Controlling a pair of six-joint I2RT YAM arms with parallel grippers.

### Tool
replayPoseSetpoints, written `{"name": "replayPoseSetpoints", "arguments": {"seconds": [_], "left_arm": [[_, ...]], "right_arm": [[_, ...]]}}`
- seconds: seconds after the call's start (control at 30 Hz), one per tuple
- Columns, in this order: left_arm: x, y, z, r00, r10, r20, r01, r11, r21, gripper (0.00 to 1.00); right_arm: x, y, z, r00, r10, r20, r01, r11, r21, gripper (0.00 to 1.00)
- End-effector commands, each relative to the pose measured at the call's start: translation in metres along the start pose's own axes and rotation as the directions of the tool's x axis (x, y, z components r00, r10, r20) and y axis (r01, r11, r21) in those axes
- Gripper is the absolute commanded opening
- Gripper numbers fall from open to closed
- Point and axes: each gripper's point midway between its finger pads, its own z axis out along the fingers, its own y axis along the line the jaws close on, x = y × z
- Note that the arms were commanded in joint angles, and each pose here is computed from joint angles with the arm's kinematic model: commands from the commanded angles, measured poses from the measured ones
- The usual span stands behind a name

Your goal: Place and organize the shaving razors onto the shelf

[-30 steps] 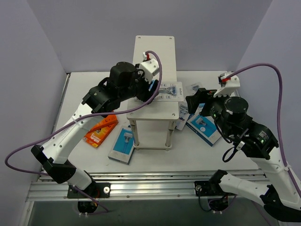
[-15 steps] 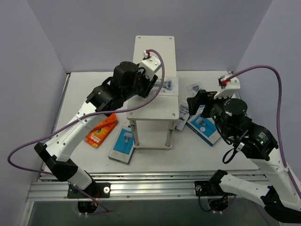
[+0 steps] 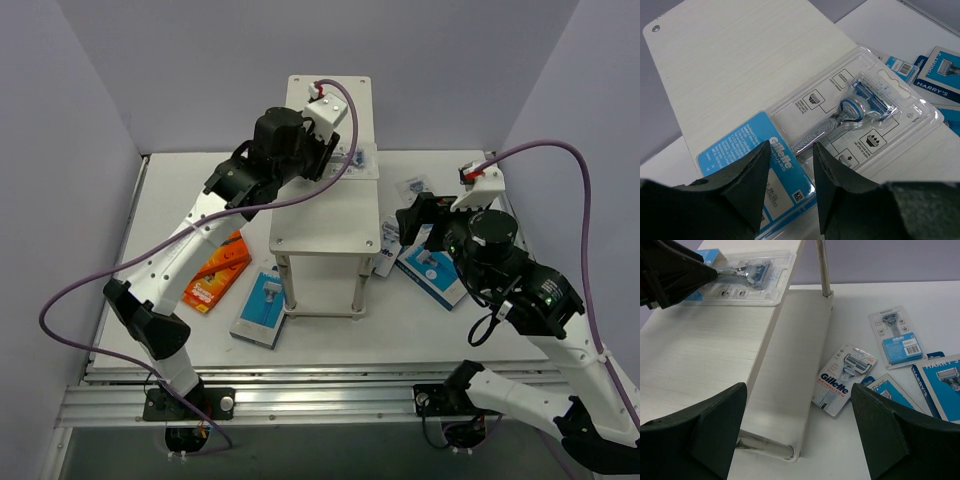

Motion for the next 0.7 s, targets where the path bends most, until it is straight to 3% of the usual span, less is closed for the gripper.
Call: {"name": "replayPoseSetpoints", "arguments": {"seconds": [0.0, 0.67], "left_arm": [[0.025, 0.012, 0.018, 0.994, -0.040, -0.100, 0.040, 0.999, 0.001, 0.48], [0.029, 0.062, 0.087, 0.992, -0.062, -0.106, 0.067, 0.997, 0.047, 0.52]], "right_arm": [[-0.010, -0.003, 0.003, 0.999, 0.021, 0.046, -0.022, 1.000, 0.021, 0.80], [-0.010, -0.019, 0.043, 1.000, -0.017, 0.007, 0.017, 0.999, 0.034, 0.82]]}}
